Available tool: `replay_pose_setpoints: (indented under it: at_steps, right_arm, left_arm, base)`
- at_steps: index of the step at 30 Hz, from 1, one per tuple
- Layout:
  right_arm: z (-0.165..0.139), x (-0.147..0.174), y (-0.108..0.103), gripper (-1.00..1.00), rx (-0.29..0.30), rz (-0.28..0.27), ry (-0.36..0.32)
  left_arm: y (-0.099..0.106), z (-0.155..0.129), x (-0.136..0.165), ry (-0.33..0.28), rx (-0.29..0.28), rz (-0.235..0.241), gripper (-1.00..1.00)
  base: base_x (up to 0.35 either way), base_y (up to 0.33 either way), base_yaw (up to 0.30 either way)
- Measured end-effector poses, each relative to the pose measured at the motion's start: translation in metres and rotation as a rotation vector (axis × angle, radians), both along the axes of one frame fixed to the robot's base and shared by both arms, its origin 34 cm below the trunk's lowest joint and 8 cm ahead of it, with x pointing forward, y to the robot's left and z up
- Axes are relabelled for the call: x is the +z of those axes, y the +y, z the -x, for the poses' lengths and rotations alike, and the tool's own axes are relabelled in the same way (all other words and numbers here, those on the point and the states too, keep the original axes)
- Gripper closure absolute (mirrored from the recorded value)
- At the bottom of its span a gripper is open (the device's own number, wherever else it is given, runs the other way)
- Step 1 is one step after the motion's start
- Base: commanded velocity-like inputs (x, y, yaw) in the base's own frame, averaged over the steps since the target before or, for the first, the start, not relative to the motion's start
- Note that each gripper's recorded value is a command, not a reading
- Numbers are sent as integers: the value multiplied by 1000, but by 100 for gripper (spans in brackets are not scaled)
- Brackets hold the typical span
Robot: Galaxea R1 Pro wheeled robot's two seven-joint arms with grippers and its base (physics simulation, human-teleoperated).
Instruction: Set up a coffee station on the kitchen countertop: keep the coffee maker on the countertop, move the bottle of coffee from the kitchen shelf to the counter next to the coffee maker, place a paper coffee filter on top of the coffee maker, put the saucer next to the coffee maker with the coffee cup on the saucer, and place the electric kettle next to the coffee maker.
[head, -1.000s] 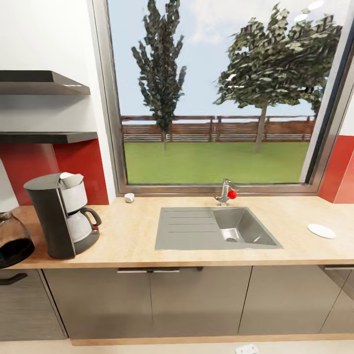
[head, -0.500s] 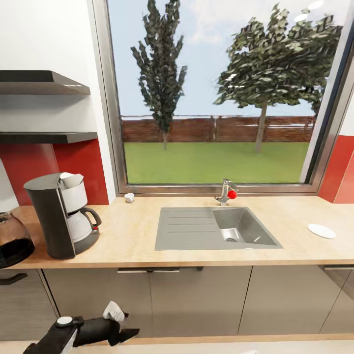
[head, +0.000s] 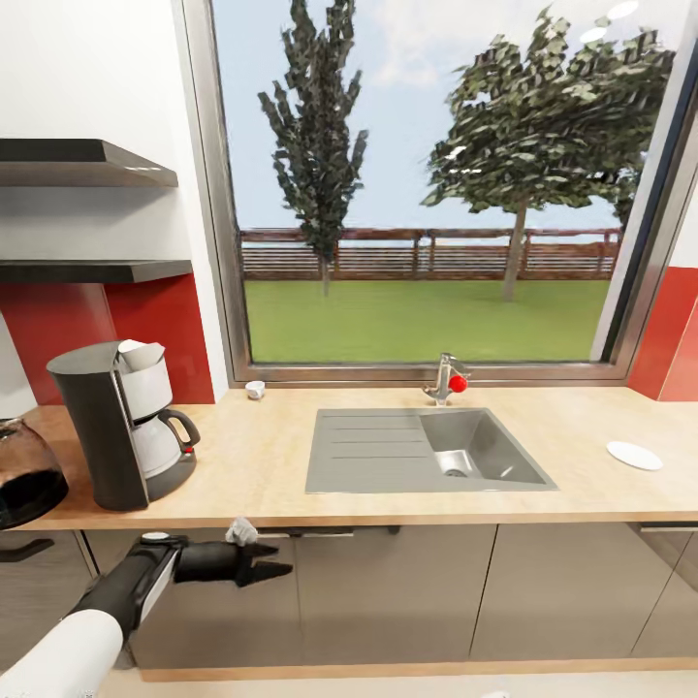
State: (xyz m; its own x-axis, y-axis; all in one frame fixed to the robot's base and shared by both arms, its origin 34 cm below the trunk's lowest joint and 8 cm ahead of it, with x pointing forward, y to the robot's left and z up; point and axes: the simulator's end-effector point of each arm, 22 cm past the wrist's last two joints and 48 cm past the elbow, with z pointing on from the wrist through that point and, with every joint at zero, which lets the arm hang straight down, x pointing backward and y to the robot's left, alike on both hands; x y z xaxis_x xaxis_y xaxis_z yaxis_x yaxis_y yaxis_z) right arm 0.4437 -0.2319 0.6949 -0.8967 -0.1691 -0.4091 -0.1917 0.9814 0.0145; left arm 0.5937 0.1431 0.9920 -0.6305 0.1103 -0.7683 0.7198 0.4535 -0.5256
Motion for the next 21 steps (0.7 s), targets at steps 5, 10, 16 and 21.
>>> replay_pose_setpoints:
  at_steps: [5,10,16,21]
  right_arm:
    - [0,0,0,-100,-2,0,-1]
    - [0,0,-1,-100,-2,0,-1]
    - [0,0,-1,-100,-2,0,-1]
    - [0,0,0,-100,-1,0,-1]
  left_arm:
    - [-6,-21,42,-14,-2,67,-100]
    - [-14,-49,101,-4,13,124,-100]
    - [-29,-61,176,-37,3,140,-100]
    - [-25,-66,209,-33,18,135,-100]
  base:
    - [0,0,0]
    - [0,0,0]
    - [0,0,0]
    - [0,0,0]
